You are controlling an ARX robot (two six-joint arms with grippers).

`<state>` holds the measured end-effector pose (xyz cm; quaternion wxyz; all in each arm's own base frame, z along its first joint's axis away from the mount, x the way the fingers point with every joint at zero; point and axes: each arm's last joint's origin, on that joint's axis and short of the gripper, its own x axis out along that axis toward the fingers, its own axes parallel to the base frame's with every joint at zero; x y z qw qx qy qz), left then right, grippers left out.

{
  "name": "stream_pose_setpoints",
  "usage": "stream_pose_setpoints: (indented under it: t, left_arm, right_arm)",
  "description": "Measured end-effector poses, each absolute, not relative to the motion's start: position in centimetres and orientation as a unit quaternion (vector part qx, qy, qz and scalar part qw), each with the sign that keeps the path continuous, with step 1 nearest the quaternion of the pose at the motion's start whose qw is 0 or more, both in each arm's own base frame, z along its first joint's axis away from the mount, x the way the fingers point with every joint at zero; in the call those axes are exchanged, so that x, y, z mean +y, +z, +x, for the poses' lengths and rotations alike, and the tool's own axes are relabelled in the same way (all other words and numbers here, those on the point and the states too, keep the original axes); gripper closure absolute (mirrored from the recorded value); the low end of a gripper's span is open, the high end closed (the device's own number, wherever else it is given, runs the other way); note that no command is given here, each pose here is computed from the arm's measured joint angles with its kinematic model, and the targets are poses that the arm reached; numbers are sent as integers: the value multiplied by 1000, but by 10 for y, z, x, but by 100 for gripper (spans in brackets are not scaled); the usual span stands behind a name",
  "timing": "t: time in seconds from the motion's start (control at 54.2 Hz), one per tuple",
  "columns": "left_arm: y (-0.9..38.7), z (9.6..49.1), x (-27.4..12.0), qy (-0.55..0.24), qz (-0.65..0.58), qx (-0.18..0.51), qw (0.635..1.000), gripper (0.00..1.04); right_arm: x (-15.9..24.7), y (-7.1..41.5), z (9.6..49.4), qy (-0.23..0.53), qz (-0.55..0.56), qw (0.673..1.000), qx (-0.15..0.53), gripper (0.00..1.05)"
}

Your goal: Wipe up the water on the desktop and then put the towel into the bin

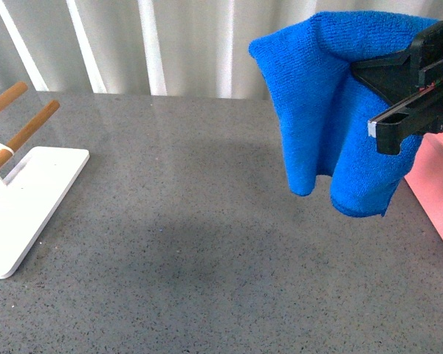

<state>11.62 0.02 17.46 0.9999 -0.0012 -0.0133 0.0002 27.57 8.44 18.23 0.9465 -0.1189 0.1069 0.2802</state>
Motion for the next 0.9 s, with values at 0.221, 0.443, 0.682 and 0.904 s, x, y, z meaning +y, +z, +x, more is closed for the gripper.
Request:
stream_pose_setpoints:
  t: [0.221, 0.443, 0.682, 0.904]
  left_arm:
    - [174, 111, 0, 0, -1, -13, 1000, 101]
    - [173, 105, 0, 0, -1, -11, 1000, 101]
    - [171, 97, 0, 0, -1, -10, 1000, 101]
    - [171, 97, 0, 0, -1, -10, 1000, 70]
  right_arm:
    - [84, 182, 276, 279, -119, 947, 107, 101]
    - [83, 183, 276, 278, -119, 947, 108, 101]
    - [82, 183, 275, 274, -119, 948, 110, 101]
    - [91, 182, 302, 219, -110, 954, 176, 101]
